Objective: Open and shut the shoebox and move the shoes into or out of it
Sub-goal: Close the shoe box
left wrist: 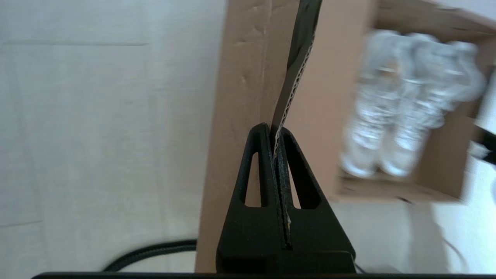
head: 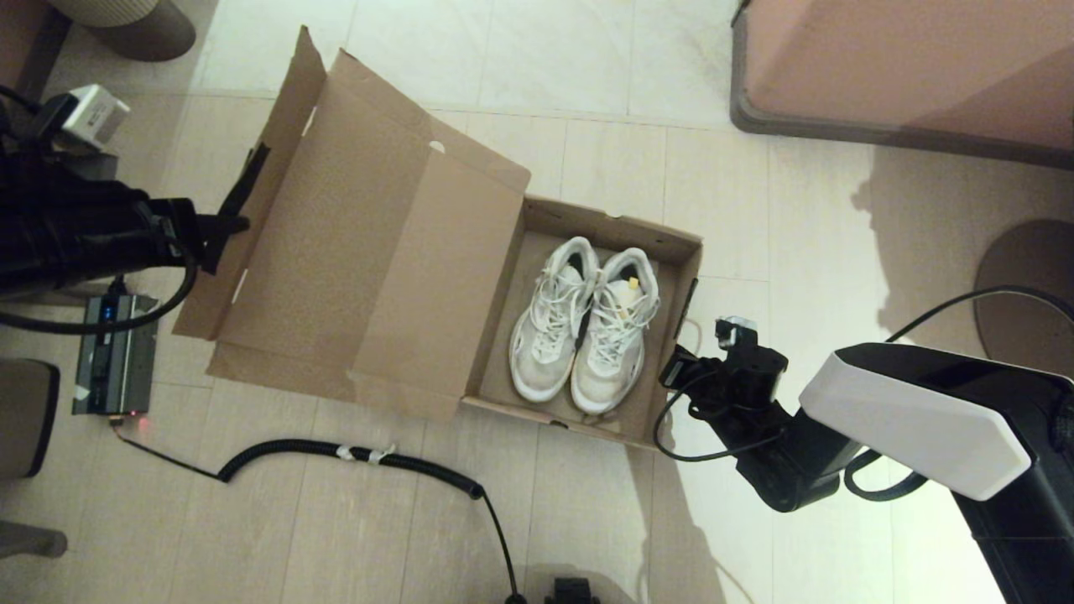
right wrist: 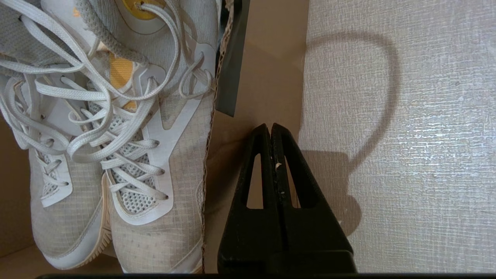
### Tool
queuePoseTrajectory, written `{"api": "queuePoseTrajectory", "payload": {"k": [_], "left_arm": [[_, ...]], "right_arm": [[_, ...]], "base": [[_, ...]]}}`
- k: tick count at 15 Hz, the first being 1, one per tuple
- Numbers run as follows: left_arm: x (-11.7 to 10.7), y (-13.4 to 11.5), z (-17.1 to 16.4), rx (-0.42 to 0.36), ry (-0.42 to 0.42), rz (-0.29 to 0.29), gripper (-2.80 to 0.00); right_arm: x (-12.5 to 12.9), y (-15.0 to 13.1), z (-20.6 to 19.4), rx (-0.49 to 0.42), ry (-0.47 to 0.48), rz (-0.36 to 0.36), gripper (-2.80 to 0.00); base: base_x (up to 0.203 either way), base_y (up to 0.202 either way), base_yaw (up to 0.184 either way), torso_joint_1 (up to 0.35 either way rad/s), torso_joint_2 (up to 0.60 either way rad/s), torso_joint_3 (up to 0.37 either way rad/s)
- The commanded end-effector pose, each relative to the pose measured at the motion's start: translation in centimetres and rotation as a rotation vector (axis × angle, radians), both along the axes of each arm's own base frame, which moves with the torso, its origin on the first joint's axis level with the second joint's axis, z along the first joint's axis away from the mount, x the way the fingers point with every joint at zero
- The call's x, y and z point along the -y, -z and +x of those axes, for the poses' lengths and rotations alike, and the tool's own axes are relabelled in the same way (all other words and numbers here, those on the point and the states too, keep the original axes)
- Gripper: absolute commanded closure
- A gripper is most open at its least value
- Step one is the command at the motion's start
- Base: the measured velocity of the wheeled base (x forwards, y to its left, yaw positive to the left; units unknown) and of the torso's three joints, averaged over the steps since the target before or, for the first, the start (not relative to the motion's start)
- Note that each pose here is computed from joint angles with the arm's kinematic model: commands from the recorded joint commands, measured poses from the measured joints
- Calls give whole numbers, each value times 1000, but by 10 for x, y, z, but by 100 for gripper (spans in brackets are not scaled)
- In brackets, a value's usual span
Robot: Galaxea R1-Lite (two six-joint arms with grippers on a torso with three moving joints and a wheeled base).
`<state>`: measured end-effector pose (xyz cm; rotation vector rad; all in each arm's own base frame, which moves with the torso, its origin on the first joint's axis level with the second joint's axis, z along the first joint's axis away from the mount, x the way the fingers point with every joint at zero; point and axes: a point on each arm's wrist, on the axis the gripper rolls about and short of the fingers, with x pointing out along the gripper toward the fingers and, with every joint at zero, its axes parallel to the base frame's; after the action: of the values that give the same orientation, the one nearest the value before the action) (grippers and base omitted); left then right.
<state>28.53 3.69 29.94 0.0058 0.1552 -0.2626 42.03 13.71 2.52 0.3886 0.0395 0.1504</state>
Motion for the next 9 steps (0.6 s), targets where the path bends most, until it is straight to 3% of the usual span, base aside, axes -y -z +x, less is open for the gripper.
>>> {"api": "queuePoseTrajectory", "payload": {"k": [1, 5, 9], "left_arm": [[14, -22, -23, 43, 41, 6, 0], [38, -33, -49, 11, 45, 17, 0], [57, -41, -72, 4, 104, 23, 0]], "right_arm": [[0, -5, 0, 17, 2, 8, 0], [0, -2, 0, 12, 7, 5, 0], [0, 0, 0, 6, 10, 3, 0]], "base": [[0, 0, 0, 0, 0, 0], [0, 0, 0, 0, 0, 0], [0, 0, 0, 0, 0, 0]]}}
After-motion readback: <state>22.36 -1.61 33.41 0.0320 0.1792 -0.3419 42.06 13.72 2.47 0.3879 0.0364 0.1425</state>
